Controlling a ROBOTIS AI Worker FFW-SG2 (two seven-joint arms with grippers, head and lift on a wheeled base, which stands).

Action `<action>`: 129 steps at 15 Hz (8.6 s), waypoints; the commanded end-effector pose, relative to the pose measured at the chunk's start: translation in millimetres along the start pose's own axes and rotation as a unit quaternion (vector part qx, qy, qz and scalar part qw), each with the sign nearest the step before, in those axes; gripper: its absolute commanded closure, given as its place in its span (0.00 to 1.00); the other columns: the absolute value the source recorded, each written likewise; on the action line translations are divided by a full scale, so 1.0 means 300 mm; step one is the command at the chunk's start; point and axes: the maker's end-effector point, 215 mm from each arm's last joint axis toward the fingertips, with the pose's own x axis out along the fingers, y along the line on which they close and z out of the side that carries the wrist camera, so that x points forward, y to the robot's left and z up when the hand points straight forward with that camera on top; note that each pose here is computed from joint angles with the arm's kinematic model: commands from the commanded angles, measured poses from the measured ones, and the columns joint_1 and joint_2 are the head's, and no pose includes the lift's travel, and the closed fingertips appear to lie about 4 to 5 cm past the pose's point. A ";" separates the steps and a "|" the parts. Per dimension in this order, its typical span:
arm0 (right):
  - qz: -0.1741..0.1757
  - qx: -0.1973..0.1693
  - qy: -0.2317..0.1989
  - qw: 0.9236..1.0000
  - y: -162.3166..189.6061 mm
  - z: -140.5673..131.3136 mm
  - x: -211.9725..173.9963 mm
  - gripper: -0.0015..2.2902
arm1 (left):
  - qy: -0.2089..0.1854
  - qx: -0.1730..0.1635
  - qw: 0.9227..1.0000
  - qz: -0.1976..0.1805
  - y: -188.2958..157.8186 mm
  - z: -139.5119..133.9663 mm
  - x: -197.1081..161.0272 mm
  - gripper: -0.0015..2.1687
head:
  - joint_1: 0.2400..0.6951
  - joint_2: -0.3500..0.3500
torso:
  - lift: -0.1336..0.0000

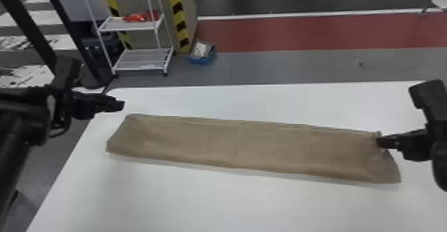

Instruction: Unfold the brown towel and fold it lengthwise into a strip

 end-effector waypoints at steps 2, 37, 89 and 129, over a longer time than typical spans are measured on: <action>0.001 -0.002 -0.004 1.000 0.004 0.011 0.001 0.58 | 0.015 0.012 1.000 -0.002 -0.004 -0.052 0.016 0.32 | 1.00 0.68 | 0.07; 0.006 -0.016 -0.008 1.000 0.024 0.071 0.009 0.58 | 0.020 0.000 0.999 -0.032 -0.056 -0.114 0.079 0.32 | 1.00 0.68 | 0.07; -0.052 0.003 -0.011 0.999 -0.150 0.070 -0.016 0.02 | -0.039 -0.052 0.998 -0.004 -0.008 -0.150 -0.131 0.04 | 1.00 0.65 | 0.07; -0.006 0.008 -0.379 0.925 0.605 0.034 -0.344 0.06 | -0.300 -0.135 0.932 0.154 -0.473 -0.260 -0.615 0.03 | 1.00 0.92 | 0.07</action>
